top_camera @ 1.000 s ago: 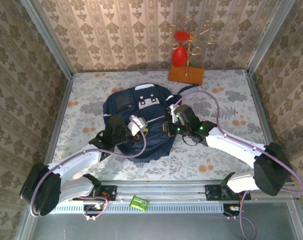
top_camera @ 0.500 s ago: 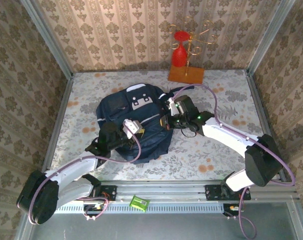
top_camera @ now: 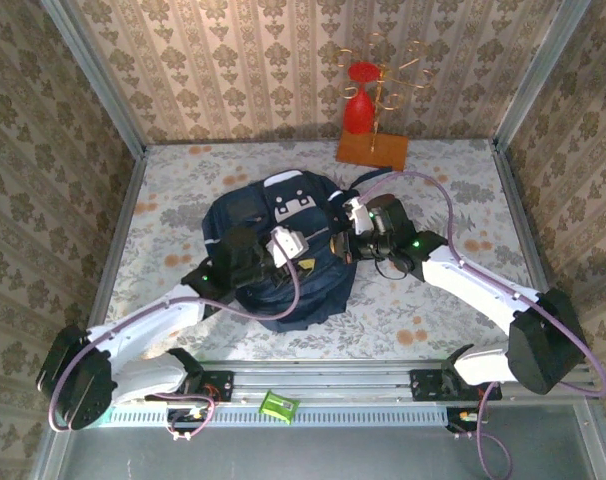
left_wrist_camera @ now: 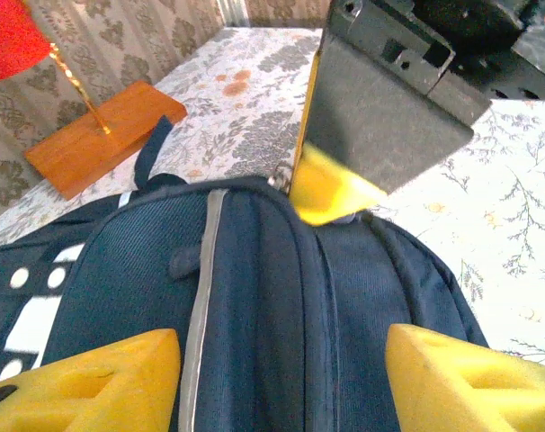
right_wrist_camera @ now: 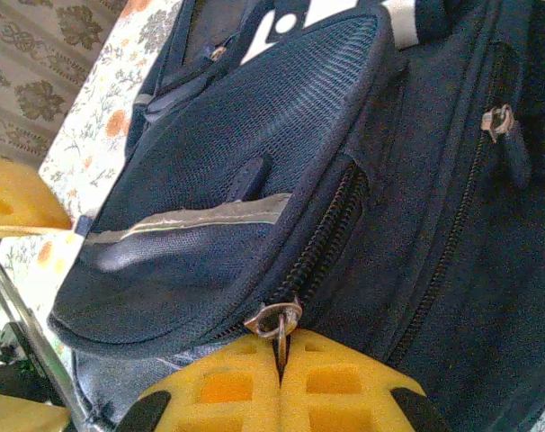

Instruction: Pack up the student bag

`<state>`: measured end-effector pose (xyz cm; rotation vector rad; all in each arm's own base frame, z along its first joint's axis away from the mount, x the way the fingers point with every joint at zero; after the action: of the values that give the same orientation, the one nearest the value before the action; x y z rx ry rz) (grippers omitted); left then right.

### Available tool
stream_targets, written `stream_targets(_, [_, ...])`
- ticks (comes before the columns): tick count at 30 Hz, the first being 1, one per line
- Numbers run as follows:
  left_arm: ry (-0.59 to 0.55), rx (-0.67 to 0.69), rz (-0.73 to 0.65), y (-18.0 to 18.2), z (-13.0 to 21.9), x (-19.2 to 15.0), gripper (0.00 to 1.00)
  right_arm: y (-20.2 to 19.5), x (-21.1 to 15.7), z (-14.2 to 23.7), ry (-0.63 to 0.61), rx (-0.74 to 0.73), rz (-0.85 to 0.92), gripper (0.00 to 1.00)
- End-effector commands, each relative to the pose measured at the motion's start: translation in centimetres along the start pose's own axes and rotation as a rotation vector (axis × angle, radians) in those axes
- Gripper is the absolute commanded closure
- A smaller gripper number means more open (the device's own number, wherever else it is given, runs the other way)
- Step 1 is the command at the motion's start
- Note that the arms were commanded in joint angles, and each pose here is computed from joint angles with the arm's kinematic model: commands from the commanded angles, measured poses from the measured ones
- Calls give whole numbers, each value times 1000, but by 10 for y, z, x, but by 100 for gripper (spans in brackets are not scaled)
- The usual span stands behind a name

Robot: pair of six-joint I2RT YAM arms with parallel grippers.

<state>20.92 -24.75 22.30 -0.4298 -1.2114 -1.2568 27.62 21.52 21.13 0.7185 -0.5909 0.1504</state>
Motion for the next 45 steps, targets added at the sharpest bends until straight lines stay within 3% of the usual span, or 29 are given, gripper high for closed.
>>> stream_targets(1, [99, -52, -29, -4, -11, -7, 39, 32, 9, 15, -49, 110, 72, 100])
stream_targets(6, [143, -119, -21, -8, -19, -9, 55, 45, 5, 18, -45, 132, 100, 100])
stream_targets(11, [111, -127, -59, -10, -15, -14, 92, 40, -6, 21, -14, 100, 151, 100])
stream_targets(13, [60, -143, -100, -11, -8, -15, 100, 24, -13, 24, 10, 19, 179, 100])
stream_targets(20, [-227, -202, -193, -8, 27, -11, 100, -18, -17, 27, 52, -174, 207, 100])
stream_targets(26, [-227, -277, -233, -17, 30, -15, 100, -20, -2, 19, 44, -217, 220, 100])
stream_targets(34, [-289, -283, -281, -21, 33, -13, 100, -55, 14, -7, 72, -394, 76, 100])
stream_targets(40, [-291, -271, -280, -15, 20, -15, 100, -64, 27, -12, 45, -430, 39, 100])
stream_targets(42, [-286, -261, -282, -9, 10, -17, 100, -65, 25, -5, 41, -437, 44, 93])
stream_targets(45, [-254, -241, -265, 6, -10, -21, 96, -70, 21, 14, 12, -471, 30, 74])
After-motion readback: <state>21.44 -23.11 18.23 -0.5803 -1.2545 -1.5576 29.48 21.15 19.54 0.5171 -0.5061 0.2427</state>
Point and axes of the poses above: each hand's point on the last joint's axis, 136 mm out from that joint toward the fingers, its own z axis back along the fingers, its own y axis along the line the jaws close on, x = y × z, the point moved 6 cm from there along z, back along the fingers, and after that the axes turned 9 degrees about -z, right-handed, at the moved point
